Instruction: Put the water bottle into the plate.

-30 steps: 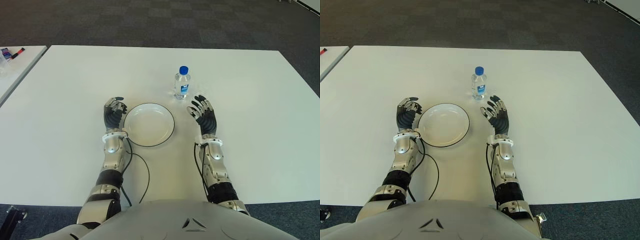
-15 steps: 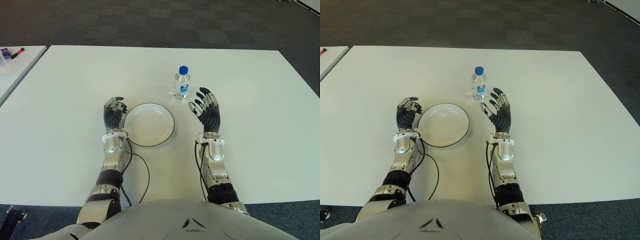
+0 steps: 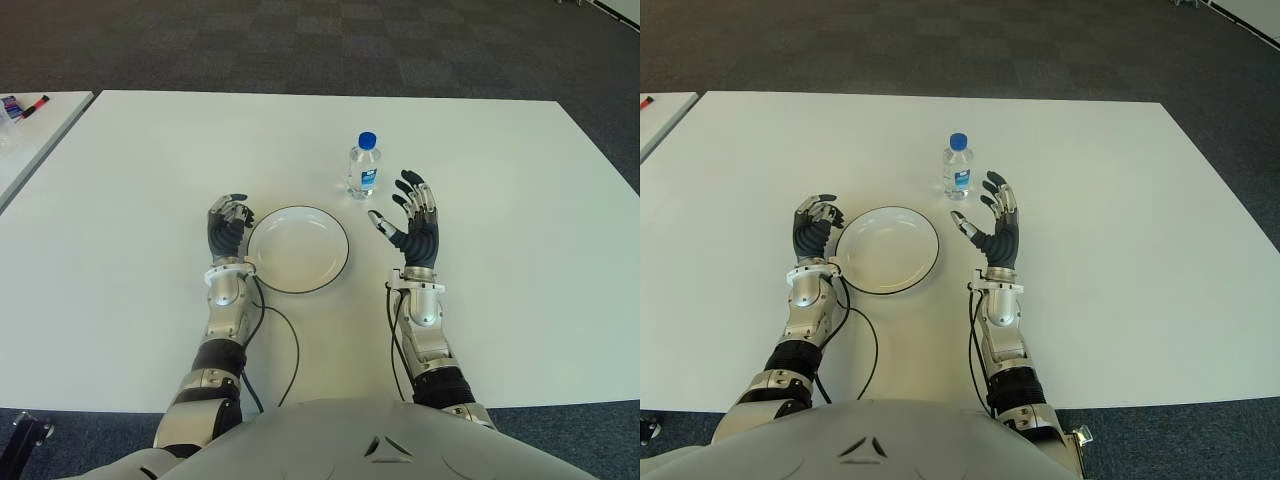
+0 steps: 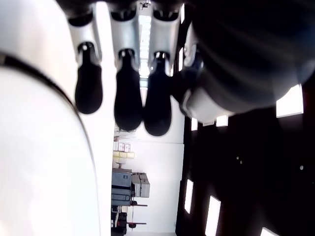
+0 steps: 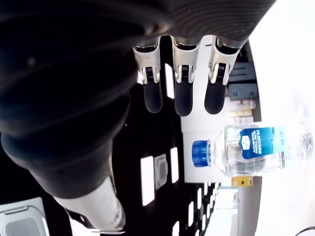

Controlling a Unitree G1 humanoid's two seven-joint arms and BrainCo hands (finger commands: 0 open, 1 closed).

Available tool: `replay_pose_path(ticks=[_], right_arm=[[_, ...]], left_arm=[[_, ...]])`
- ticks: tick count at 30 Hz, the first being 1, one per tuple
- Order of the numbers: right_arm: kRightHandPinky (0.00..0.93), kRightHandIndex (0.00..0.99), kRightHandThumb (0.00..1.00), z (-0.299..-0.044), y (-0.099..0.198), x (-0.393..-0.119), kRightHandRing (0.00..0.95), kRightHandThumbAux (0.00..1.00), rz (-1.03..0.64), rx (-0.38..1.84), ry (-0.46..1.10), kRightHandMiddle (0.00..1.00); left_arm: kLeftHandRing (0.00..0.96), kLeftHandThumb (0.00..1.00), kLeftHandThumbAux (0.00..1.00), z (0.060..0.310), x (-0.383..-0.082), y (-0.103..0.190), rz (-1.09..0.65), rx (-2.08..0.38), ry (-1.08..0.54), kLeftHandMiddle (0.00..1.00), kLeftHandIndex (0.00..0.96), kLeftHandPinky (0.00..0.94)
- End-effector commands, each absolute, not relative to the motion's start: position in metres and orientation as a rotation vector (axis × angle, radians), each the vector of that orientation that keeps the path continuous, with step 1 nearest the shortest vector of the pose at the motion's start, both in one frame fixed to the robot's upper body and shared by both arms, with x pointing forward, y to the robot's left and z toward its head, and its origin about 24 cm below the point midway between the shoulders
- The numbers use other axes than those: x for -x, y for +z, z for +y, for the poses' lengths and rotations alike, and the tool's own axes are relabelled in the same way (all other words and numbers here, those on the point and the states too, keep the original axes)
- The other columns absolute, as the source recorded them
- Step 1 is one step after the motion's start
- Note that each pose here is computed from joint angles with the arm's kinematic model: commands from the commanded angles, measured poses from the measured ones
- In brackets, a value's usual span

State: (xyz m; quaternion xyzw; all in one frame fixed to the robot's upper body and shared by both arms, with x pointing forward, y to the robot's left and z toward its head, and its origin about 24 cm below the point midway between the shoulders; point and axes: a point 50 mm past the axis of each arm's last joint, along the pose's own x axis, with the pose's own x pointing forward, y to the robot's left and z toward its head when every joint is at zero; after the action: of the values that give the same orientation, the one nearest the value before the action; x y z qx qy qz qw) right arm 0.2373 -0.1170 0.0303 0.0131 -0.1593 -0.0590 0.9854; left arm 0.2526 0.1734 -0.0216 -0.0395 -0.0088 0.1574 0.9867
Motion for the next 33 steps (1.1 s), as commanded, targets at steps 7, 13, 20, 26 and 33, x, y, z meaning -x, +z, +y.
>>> replay_pose_path(ticks=[7,13,20,26,33], right_arm=[[0.227,0.134,0.518,-0.1,0.026,-0.234,0.166,0.93,-0.303,-0.069,-0.125,0.169],[0.228,0.117,0.515,-0.1,0.027,-0.233,0.162,0.889,-0.327,0.005,-0.134,0.159],[0.199,0.095,0.378,-0.1,0.022,-0.228,0.152,0.861,-0.371,0.265,-0.183,0.148],[0.186,0.082,0.288,-0.099,0.013,-0.229,0.144,0.843,-0.391,0.412,-0.224,0.137],[0.156,0.073,0.249,-0.101,0.003,-0.233,0.126,0.809,-0.391,0.503,-0.223,0.117]], left_arm=[[0.661,0.691,0.72,0.173,-0.251,-0.025,-0.002,0.085,0.32,0.666,0.433,0.639],[0.661,0.691,0.72,0.173,-0.251,-0.024,-0.004,0.079,0.318,0.669,0.433,0.648],[0.67,0.691,0.719,0.173,-0.252,-0.025,0.001,0.077,0.323,0.679,0.434,0.653],[0.677,0.691,0.719,0.172,-0.252,-0.024,-0.001,0.077,0.322,0.686,0.433,0.661],[0.671,0.692,0.719,0.173,-0.252,-0.025,0.009,0.07,0.317,0.681,0.433,0.642]])
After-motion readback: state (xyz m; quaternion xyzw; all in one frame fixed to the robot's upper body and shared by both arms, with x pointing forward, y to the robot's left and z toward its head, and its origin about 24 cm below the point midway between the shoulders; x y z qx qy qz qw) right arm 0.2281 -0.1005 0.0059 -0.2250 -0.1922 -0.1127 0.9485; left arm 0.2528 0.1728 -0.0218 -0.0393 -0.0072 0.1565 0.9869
